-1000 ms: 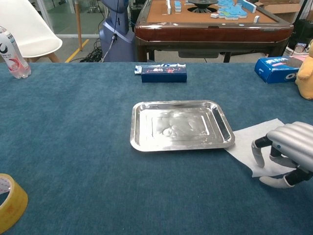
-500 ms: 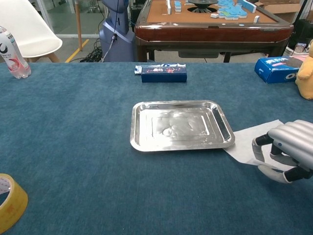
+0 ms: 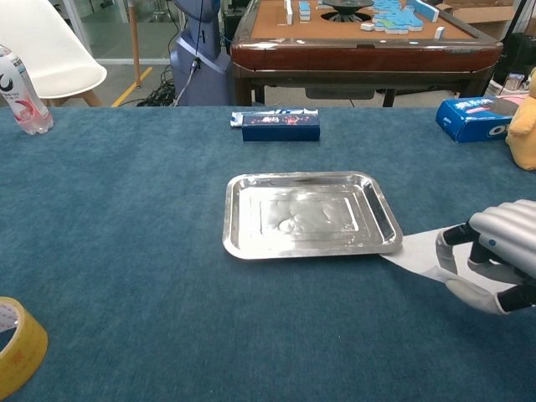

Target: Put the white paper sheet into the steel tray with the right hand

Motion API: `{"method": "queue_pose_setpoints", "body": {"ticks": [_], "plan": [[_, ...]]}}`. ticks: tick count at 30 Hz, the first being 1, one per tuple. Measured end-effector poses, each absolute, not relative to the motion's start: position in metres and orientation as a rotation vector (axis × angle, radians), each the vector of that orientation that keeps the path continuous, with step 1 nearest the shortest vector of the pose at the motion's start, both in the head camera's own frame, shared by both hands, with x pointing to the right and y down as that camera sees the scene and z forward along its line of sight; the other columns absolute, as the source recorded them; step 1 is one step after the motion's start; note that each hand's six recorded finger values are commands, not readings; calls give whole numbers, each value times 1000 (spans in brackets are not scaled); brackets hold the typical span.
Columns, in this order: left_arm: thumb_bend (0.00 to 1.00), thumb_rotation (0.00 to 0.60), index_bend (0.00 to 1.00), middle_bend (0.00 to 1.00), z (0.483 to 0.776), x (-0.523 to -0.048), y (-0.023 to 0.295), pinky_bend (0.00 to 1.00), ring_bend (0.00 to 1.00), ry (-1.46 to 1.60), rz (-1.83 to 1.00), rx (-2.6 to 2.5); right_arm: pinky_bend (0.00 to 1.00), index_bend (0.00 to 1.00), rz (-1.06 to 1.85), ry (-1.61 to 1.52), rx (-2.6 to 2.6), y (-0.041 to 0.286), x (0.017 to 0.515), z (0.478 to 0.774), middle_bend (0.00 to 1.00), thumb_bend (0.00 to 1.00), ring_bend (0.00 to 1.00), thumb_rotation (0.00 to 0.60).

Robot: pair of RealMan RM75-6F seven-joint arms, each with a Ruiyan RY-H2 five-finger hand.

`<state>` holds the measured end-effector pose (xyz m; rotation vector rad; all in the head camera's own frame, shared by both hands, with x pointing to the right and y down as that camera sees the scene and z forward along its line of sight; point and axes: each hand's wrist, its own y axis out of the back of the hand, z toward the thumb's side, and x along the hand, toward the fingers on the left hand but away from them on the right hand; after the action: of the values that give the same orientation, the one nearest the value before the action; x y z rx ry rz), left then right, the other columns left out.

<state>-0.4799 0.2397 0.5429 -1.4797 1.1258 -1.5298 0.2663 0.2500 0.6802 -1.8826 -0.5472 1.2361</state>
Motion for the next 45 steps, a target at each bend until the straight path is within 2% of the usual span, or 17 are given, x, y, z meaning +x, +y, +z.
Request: {"method": "queue_pose_setpoints", "body": {"ticks": [20,45], "plan": [[262,600,115,365,543,-480,240,462,289,1127,-1530,-1484,1000,563,1099,-610,-1954,257,251,634,1000,447,1000,600],[262,600,115,365,542,-481,240,462,290,1127,-1534,-1474,1000,563,1088,-749,-1780,246,273,598,1000,452,1000,600]]}}
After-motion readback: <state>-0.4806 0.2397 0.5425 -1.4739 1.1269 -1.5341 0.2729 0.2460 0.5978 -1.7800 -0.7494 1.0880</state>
